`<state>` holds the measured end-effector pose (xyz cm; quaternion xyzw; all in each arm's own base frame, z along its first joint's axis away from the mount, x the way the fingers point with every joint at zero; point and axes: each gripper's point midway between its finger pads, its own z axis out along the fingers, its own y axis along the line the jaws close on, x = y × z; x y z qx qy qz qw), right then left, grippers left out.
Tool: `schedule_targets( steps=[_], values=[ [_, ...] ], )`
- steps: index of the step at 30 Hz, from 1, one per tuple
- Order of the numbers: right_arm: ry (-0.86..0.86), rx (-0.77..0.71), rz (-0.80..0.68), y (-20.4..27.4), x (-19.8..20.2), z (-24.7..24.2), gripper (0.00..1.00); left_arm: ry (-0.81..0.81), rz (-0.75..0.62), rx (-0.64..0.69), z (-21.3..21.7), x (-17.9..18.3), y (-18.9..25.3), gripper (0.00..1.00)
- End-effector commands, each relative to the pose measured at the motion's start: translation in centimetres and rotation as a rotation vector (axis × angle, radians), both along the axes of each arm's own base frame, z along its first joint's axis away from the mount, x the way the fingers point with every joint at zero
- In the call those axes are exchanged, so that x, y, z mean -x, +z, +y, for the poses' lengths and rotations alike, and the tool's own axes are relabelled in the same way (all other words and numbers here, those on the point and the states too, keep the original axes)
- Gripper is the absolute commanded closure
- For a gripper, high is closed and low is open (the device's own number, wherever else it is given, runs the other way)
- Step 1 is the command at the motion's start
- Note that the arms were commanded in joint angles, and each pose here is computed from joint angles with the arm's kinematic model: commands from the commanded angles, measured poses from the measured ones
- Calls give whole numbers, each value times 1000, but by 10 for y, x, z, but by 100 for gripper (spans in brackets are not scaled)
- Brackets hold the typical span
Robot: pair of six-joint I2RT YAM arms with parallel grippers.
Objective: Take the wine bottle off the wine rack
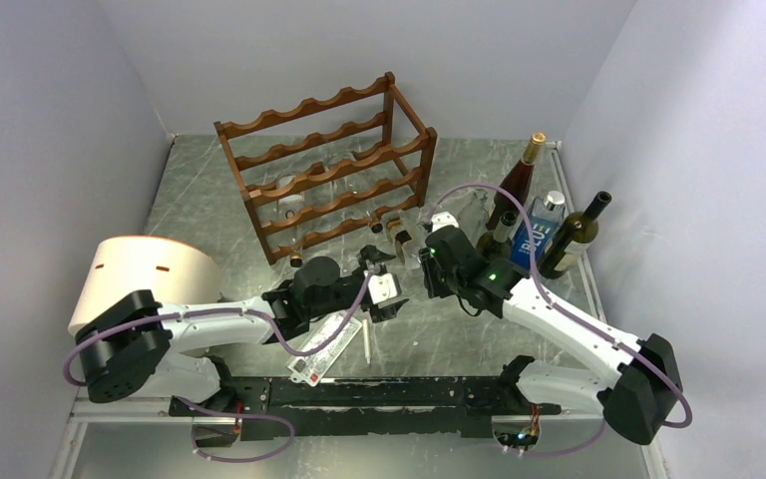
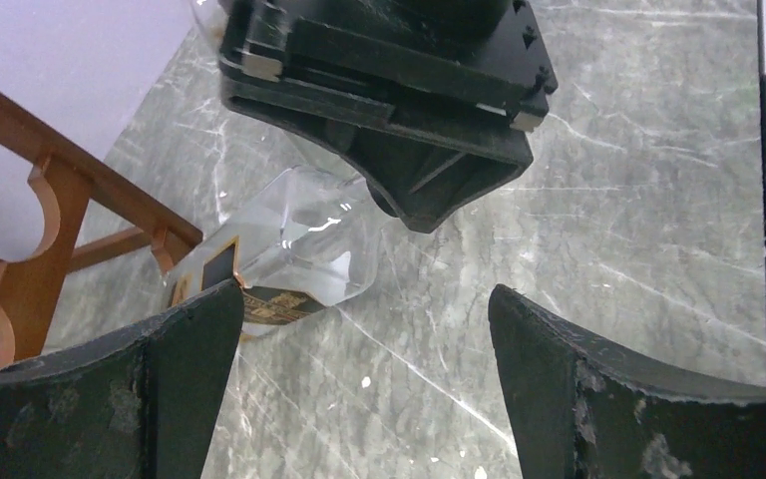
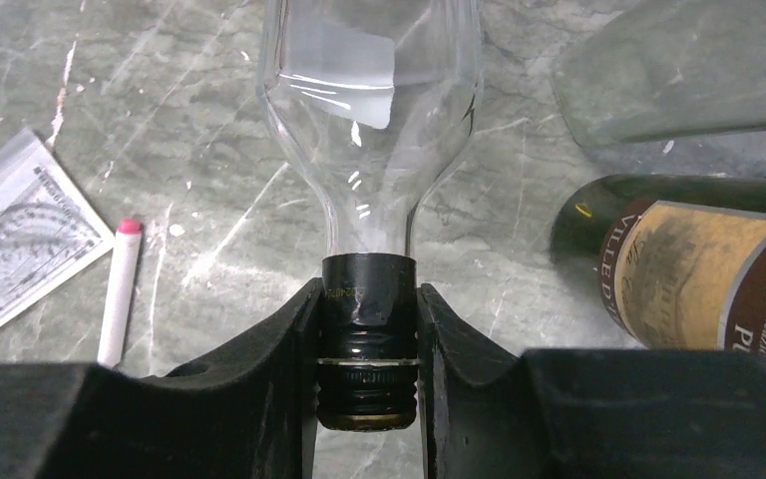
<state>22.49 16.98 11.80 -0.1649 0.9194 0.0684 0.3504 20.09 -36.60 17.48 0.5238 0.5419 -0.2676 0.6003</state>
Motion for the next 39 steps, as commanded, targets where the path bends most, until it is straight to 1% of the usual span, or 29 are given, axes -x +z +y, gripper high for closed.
schedule_targets(
  steps=[1, 5, 7, 13, 17, 24, 25, 26, 27, 30, 31, 33, 34, 36, 37, 39],
  values=[
    [25, -91, -42, 35, 1, 12, 100, -25, -142, 19, -16, -6, 23, 5],
    [19, -115, -51, 51, 2, 12, 100, -69, -202, -29, -28, -2, 17, 4],
    [19, -113, -47, 57, 3, 12, 100, -59, -250, -57, -32, -8, 11, 4],
    [28, -132, -55, 68, 7, 11, 100, 90, -460, -104, -35, -46, 10, 4],
    [36, -153, -52, 73, 11, 11, 100, 126, -575, -169, -40, -62, 2, 4],
    [32, -166, -63, 83, 15, 7, 100, 108, -627, -189, -57, -70, 1, 5],
    [33, -167, -63, 85, 16, 7, 100, 100, -626, -181, -59, -69, 2, 1],
    [35, -170, -64, 86, 17, 7, 100, 94, -623, -176, -61, -69, 3, 4],
    [37, -173, -63, 87, 18, 6, 100, 89, -621, -172, -63, -68, 4, 9],
    [49, -178, -66, 89, 21, 6, 100, 86, -608, -156, -64, -67, 6, 37],
    [52, -183, -69, 91, 21, 6, 100, 82, -599, -148, -64, -65, 7, 42],
    [59, -187, -70, 92, 22, 6, 100, 77, -575, -134, -64, -62, 10, 52],
    [62, -204, -88, 102, 20, 8, 100, 75, -561, -122, -64, -61, 12, 56],
    [68, -212, -96, 106, 21, 9, 100, 72, -520, -91, -63, -57, 18, 65],
    [70, -215, -102, 108, 21, 9, 89, 67, -493, -75, -62, -54, 21, 69],
    [66, -226, -125, 116, 19, 8, 60, 50, -417, -35, -63, -47, 25, 77]
  ],
)
